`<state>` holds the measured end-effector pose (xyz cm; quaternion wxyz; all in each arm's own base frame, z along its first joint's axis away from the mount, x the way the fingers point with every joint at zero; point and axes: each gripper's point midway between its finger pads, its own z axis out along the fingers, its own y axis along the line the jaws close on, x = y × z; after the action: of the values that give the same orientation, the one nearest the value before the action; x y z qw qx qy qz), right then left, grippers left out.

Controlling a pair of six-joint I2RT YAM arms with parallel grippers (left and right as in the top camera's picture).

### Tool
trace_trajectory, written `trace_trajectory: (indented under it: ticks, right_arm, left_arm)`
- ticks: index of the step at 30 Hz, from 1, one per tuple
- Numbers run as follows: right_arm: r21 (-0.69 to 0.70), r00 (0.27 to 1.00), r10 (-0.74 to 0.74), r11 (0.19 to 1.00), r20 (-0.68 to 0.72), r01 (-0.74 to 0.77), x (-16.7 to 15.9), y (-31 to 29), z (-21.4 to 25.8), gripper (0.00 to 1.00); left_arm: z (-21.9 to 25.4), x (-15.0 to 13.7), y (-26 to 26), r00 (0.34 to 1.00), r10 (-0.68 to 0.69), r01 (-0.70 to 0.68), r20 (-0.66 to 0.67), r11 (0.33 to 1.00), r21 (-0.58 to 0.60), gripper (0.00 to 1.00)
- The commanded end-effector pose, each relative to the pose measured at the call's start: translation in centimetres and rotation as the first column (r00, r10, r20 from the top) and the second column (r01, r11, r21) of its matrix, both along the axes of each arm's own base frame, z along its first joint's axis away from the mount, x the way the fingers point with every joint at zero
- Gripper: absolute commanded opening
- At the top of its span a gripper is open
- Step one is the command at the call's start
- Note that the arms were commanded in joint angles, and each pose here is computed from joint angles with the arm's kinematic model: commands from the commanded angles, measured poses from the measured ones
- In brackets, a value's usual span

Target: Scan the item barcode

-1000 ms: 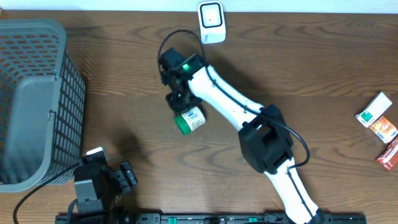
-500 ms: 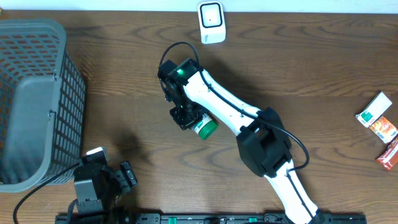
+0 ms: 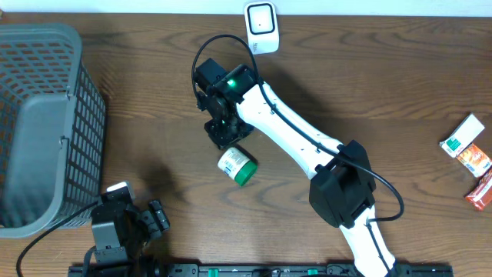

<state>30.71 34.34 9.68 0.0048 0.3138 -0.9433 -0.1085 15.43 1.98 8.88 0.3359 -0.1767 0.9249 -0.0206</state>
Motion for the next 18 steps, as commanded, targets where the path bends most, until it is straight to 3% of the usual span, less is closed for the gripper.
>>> trace_trajectory:
  ticks: [1, 11, 15, 18]
  right_arm:
    - [0.123, 0.999, 0.018, 0.992, -0.027, -0.015, -0.9, 1.4, 2.9, 0.99]
    - [0.223, 0.999, 0.039, 0.974, 0.007, -0.039, -0.4, 2.6, 5.2, 0.99]
    - [0.277, 0.994, -0.106, 0.956, 0.021, 0.096, 1.0, 1.6, 8.6, 0.99]
    - [0.285, 0.954, -0.299, 0.915, 0.003, 0.286, 2.5, -0.8, 11.1, 0.99]
  left_arm:
    - [0.2, 0.0, -0.1, 1.000, -0.009, 0.009, 0.006, 1.000, -0.002, 0.86]
    - [0.2, 0.0, -0.1, 1.000, -0.009, 0.009, 0.006, 1.000, -0.002, 0.86]
    - [0.2, 0.0, -0.1, 1.000, -0.009, 0.009, 0.006, 1.000, -0.002, 0.86]
    - [0.2, 0.0, -0.1, 1.000, -0.009, 0.009, 0.006, 1.000, -0.002, 0.86]
